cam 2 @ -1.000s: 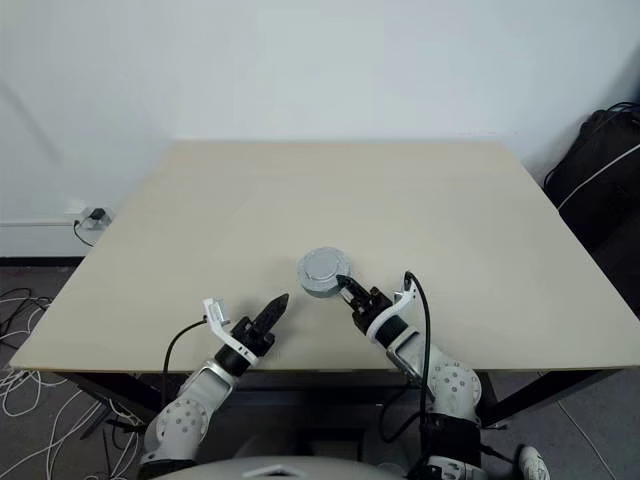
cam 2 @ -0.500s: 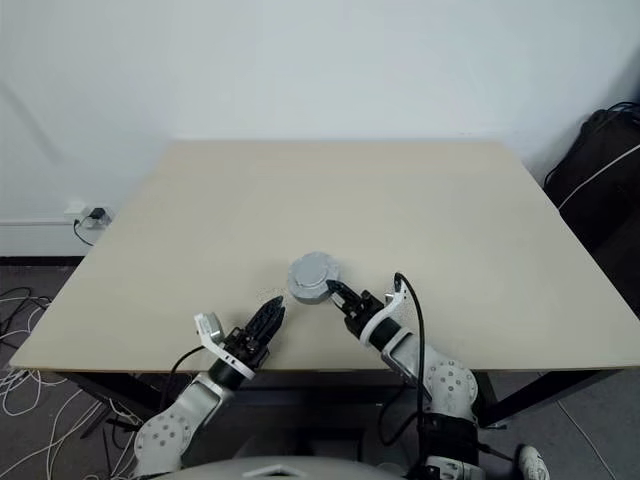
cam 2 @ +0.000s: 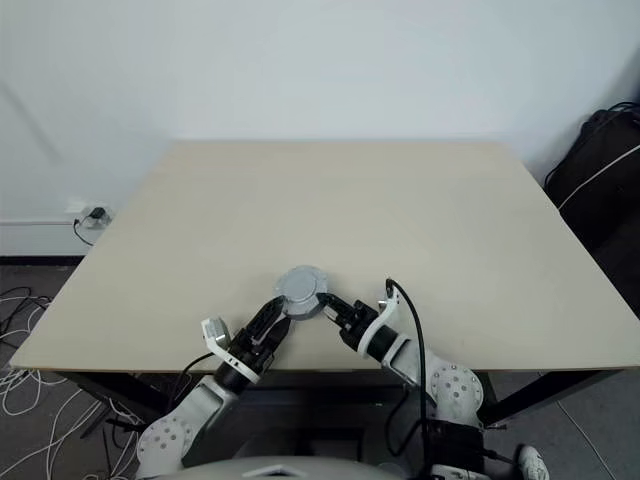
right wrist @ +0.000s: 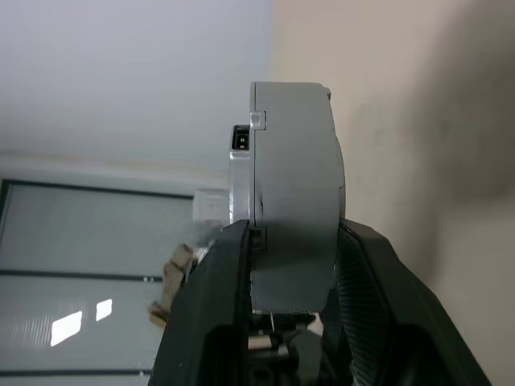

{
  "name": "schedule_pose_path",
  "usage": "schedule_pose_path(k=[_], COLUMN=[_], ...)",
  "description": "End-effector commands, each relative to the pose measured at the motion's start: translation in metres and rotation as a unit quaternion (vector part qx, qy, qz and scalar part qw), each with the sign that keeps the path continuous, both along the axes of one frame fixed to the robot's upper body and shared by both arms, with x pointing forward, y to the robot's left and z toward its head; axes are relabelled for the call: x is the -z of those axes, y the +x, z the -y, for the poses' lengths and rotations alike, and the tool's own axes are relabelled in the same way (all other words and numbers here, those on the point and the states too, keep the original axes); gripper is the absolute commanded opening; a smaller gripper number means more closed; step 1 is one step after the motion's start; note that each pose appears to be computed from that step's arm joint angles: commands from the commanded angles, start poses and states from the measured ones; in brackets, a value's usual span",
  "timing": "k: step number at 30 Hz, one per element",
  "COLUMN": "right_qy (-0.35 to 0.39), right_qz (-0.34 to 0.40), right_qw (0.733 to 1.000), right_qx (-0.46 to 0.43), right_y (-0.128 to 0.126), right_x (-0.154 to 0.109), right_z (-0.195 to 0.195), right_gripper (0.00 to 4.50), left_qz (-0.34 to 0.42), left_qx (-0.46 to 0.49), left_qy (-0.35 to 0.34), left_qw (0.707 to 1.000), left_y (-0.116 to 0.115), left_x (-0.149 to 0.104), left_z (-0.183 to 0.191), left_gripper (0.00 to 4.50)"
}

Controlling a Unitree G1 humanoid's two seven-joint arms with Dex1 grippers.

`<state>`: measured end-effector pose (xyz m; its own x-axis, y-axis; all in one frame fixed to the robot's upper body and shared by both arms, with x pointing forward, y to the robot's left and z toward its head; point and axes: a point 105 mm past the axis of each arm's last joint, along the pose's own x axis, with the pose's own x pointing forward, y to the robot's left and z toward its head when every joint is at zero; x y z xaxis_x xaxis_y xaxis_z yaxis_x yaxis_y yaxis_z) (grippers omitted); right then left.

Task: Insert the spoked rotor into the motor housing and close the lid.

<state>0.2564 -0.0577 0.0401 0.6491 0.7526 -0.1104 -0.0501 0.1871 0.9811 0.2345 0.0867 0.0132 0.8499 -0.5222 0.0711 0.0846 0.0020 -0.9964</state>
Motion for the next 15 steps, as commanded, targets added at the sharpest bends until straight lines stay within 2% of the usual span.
schedule_pose_path(k=[1, 10, 13, 15], right_qy=[0.034, 0.040, 0.034, 0.021], right_qz=[0.057, 0.056, 0.054, 0.051], right_qw=[0.997, 0.996, 0.996, 0.997], right_qx=[-0.034, -0.063, -0.059, -0.052], right_y=[-0.0057, -0.0146, -0.0132, -0.0115], right_x=[-0.0320, -0.0336, -0.0319, -0.0285], right_z=[-0.0104, -0.0164, -0.0145, -0.0119], right_gripper=[1.19, 1.19, 1.19, 1.19], left_qz=[0.017, 0.019, 0.021, 0.021], left_qx=[-0.001, 0.006, 0.003, 0.002], left_qy=[-0.060, -0.066, -0.069, -0.069], left_qw=[0.998, 0.998, 0.997, 0.997], left_y=[0.0054, 0.0056, 0.0059, 0.0062], left_x=[-0.0150, -0.0150, -0.0154, -0.0154], left_z=[0.0197, 0.0227, 0.0217, 0.0214], left_gripper=[4.50, 4.50, 3.88, 3.22])
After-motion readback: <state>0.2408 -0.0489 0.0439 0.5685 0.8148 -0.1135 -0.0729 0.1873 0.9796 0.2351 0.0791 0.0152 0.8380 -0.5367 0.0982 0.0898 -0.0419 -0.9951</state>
